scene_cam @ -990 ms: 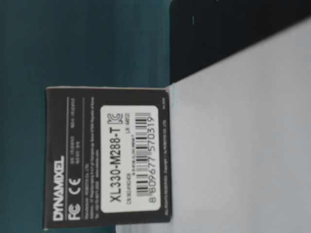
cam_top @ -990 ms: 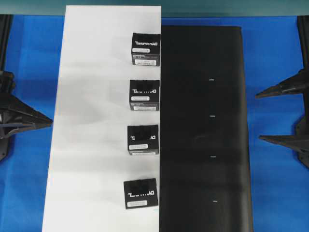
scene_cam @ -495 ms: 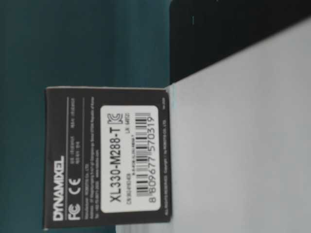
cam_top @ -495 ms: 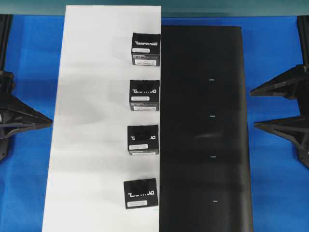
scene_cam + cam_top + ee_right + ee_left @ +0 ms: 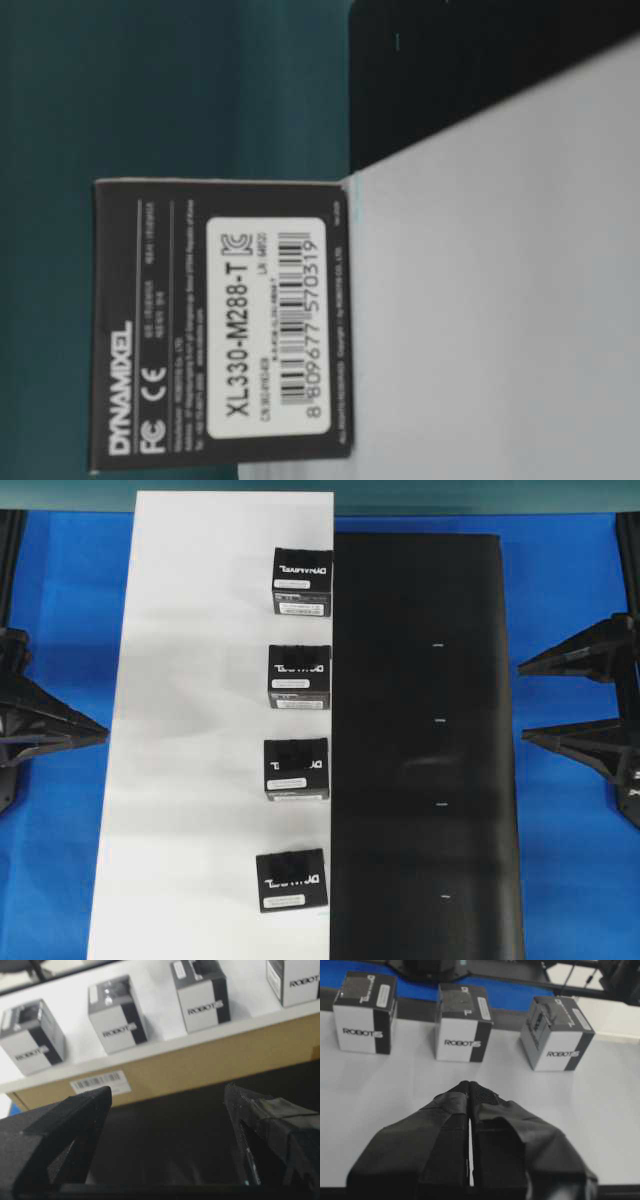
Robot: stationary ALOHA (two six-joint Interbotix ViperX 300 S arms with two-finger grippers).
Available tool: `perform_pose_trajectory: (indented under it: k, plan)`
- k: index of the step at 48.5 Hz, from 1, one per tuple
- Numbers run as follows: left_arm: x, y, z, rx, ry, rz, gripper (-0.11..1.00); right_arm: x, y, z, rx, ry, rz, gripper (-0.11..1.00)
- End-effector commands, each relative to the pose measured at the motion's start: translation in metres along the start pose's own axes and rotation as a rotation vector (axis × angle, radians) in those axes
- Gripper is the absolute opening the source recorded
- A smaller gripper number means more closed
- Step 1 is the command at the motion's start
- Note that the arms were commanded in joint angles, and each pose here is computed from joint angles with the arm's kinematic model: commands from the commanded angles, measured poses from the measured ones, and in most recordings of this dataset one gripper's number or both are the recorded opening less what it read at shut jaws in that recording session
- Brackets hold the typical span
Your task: Place the box from the black base onto the white base.
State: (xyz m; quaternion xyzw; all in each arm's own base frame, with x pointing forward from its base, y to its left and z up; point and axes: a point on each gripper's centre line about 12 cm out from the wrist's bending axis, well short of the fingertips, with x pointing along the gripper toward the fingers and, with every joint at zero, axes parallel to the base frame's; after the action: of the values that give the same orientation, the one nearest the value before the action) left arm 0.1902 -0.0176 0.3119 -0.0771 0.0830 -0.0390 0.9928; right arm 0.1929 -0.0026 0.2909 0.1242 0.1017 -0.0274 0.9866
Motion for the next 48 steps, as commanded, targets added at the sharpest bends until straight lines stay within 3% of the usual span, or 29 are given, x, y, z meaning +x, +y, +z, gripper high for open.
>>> perform_pose_trajectory:
  k: [1,11,20,42,48]
  plan:
    - [-0.002,-0.002,0.013,-0.003,-0.038,-0.007,-0.02,0.000,0.000,0.001,-0.017,0.005,-0.004,0.95]
    - [-0.002,-0.002,0.009,-0.009,-0.013,-0.003,-0.02,-0.002,0.000,-0.001,-0.063,0.016,-0.006,0.95]
    - [-0.006,-0.002,0.012,-0.014,-0.035,-0.007,-0.02,-0.011,-0.009,-0.014,-0.030,0.136,-0.082,0.95]
    - [-0.012,-0.002,0.010,-0.014,-0.050,-0.011,-0.02,-0.017,-0.005,-0.012,-0.052,0.122,-0.059,0.91]
    - [-0.012,-0.003,0.015,-0.006,-0.095,-0.018,-0.02,-0.015,-0.004,-0.013,-0.061,0.102,-0.043,0.91]
